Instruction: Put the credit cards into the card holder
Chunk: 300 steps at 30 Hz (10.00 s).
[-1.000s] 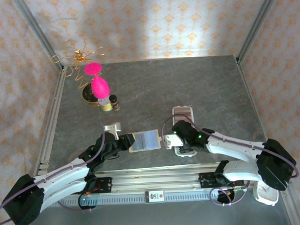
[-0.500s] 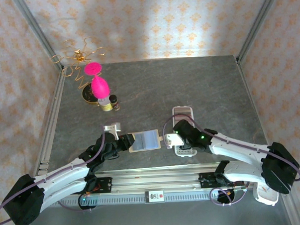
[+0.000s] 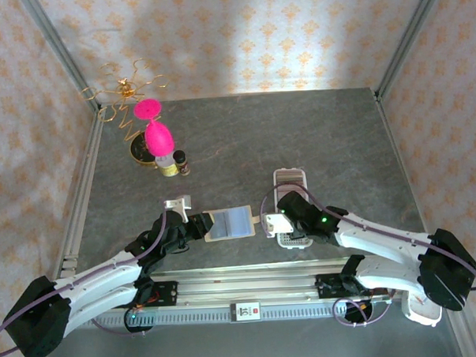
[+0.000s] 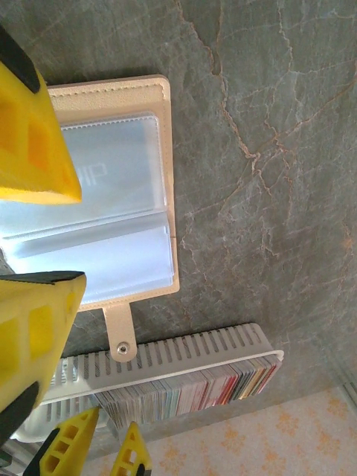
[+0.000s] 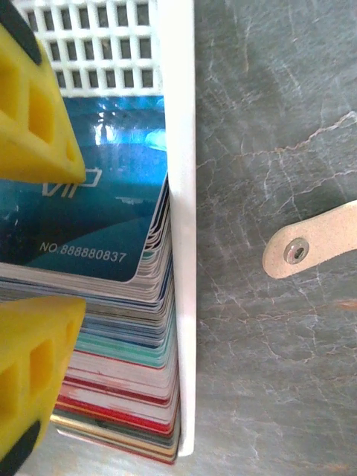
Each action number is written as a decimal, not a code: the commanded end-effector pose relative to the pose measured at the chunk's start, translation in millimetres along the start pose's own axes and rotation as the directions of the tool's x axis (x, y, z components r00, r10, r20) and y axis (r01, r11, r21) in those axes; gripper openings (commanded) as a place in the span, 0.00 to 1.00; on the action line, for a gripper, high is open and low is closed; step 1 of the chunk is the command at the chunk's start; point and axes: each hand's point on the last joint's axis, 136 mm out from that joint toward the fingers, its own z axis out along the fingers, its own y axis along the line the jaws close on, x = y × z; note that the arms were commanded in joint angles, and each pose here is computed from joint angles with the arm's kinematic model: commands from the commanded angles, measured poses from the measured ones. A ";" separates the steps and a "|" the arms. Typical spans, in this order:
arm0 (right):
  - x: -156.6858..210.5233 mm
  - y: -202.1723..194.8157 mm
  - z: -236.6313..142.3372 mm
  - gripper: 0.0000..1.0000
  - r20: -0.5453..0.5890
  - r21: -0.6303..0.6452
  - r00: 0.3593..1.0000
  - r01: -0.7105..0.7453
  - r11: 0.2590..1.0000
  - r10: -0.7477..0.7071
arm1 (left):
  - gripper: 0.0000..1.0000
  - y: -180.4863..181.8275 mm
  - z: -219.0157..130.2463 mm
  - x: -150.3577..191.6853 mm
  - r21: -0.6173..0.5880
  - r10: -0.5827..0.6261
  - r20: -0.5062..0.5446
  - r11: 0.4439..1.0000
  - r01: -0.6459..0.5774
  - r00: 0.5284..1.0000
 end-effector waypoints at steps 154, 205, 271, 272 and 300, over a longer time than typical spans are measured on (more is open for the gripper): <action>-150.8 -23.6 48.1 0.00 -0.271 -0.539 -0.373 -0.705 -0.461 0.887 | 0.14 46.7 21.4 37.4 -0.200 -0.013 -0.157 0.980 -0.019 0.987; -137.0 -12.7 59.2 0.00 -0.233 -0.477 -0.370 -0.763 -0.437 0.899 | 0.13 47.9 21.6 39.0 -0.202 -0.015 -0.162 0.979 -0.018 0.987; -163.2 -12.1 72.2 0.10 -0.207 -0.402 -0.166 -0.884 -0.239 0.964 | 0.12 48.5 22.2 41.3 -0.197 -0.018 -0.168 0.980 -0.016 0.986; -165.7 -13.4 71.5 0.10 -0.204 -0.406 -0.163 -0.883 -0.235 0.965 | 0.12 48.4 22.2 41.4 -0.196 -0.018 -0.168 0.980 -0.016 0.986; -159.1 -3.4 67.4 0.10 -0.202 -0.369 -0.187 -0.895 -0.252 0.961 | 0.12 44.9 23.4 41.3 -0.182 -0.022 -0.169 0.983 -0.010 0.985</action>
